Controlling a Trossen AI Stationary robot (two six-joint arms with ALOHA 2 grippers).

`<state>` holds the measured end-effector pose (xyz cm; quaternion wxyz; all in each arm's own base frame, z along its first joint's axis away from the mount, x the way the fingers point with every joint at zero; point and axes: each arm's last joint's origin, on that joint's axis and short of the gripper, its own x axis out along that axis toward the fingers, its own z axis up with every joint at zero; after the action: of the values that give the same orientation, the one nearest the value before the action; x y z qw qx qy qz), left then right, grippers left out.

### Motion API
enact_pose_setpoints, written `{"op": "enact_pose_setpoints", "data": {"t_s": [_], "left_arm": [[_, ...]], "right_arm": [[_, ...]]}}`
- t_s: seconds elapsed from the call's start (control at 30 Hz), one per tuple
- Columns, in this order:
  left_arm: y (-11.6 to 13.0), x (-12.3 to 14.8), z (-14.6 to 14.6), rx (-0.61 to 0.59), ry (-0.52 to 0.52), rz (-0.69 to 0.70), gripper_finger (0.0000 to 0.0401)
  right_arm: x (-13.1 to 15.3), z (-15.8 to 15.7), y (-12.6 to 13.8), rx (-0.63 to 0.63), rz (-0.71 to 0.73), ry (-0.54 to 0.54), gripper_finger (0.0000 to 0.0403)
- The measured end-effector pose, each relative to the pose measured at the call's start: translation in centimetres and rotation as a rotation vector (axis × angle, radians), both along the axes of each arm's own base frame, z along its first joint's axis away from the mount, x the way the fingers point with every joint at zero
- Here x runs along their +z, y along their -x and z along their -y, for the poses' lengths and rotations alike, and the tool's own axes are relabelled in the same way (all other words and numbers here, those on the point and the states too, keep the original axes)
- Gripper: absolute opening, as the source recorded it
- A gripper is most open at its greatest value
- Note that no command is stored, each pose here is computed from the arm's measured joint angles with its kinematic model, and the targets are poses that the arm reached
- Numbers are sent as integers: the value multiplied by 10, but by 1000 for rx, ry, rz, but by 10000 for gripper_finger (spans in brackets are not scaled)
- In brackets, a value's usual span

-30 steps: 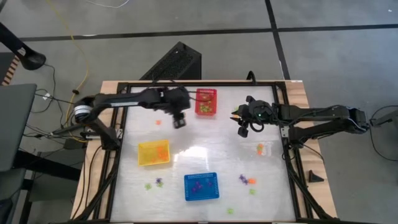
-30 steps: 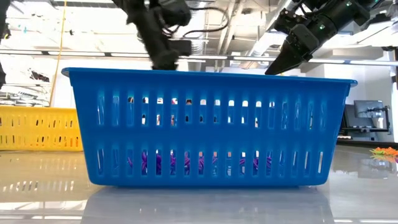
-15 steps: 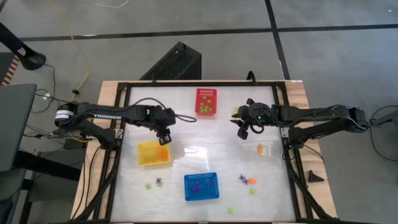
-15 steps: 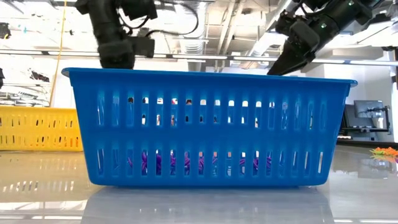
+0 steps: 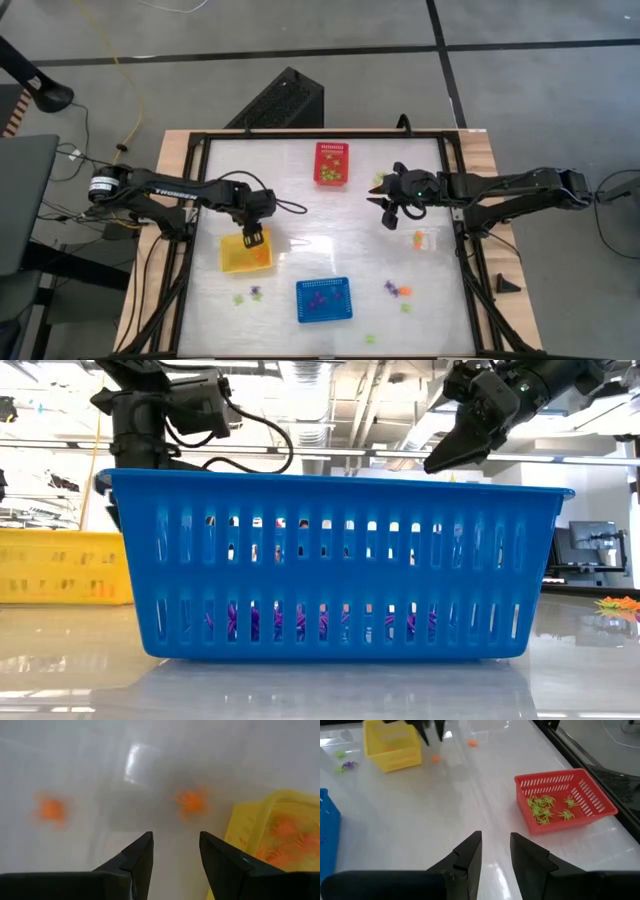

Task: Sort Halloween decoration
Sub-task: Put the orange spider toy into the yellow basket

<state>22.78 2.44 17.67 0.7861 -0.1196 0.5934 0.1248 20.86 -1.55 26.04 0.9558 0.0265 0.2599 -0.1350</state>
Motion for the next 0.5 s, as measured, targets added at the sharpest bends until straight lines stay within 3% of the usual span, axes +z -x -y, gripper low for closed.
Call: {"op": "enact_pose_setpoints", "data": {"t_s": [0.27,0.5], "left_arm": [[1,-1,13,-70,35,-20,148],[-1,0,3,-81,-138,-10,148]], "right_arm": [[-2,-1,1,-15,-20,-34,134],[-1,-3,0,-12,3,-41,134]]}}
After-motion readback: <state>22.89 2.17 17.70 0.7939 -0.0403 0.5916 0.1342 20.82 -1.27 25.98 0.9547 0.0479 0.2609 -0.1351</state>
